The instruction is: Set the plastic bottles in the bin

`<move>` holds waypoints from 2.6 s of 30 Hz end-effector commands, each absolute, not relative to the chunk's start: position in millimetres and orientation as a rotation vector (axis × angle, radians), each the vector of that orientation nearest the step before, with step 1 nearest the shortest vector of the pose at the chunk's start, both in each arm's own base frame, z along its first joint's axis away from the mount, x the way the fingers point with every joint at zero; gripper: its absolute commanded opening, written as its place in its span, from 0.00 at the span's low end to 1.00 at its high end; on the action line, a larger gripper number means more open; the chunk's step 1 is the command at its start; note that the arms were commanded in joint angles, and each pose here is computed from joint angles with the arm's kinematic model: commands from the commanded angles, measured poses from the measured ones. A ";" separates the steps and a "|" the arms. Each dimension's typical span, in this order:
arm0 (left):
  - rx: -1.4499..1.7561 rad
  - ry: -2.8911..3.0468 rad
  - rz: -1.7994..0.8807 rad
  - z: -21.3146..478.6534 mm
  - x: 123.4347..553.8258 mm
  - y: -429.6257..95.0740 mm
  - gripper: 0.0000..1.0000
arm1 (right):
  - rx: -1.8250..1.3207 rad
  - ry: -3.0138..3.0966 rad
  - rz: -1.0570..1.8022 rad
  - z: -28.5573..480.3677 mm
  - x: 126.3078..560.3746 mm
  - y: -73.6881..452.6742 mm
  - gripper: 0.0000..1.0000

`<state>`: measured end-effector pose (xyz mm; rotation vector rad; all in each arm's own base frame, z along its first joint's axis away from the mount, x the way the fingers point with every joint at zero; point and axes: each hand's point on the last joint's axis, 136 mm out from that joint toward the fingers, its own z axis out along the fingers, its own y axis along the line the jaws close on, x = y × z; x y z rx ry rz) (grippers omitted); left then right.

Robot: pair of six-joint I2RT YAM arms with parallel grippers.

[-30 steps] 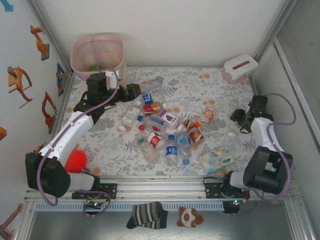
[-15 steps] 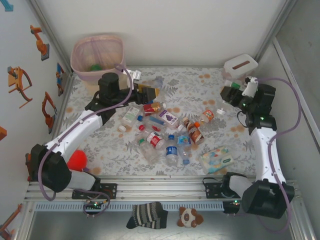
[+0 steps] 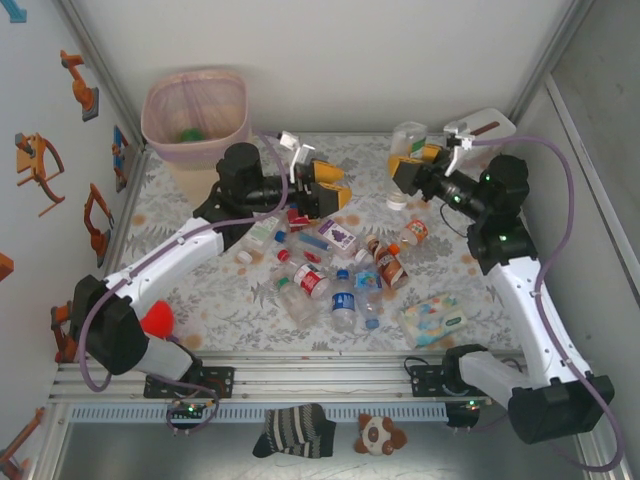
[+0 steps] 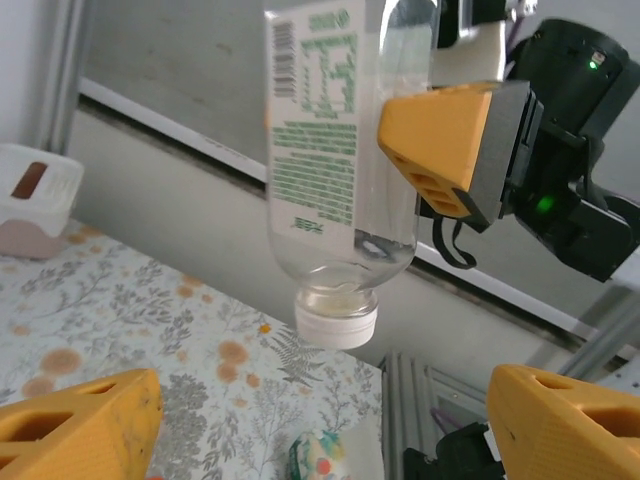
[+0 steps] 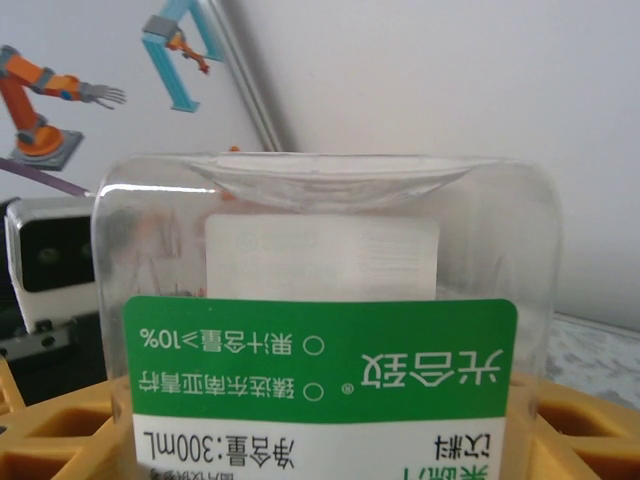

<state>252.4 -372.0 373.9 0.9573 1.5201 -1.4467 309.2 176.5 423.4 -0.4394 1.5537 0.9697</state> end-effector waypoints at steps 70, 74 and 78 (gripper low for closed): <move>0.872 1.388 -1.039 402.7 267.6 -417.5 0.22 | -0.205 1.529 0.857 459.1 307.1 208.5 0.88; 0.872 1.403 -1.007 401.1 271.8 -412.9 0.22 | -0.203 1.533 0.820 463.3 301.9 200.8 0.89; 0.857 1.423 -0.988 401.6 278.8 -404.8 0.22 | -0.193 1.520 0.775 467.4 296.9 190.9 0.90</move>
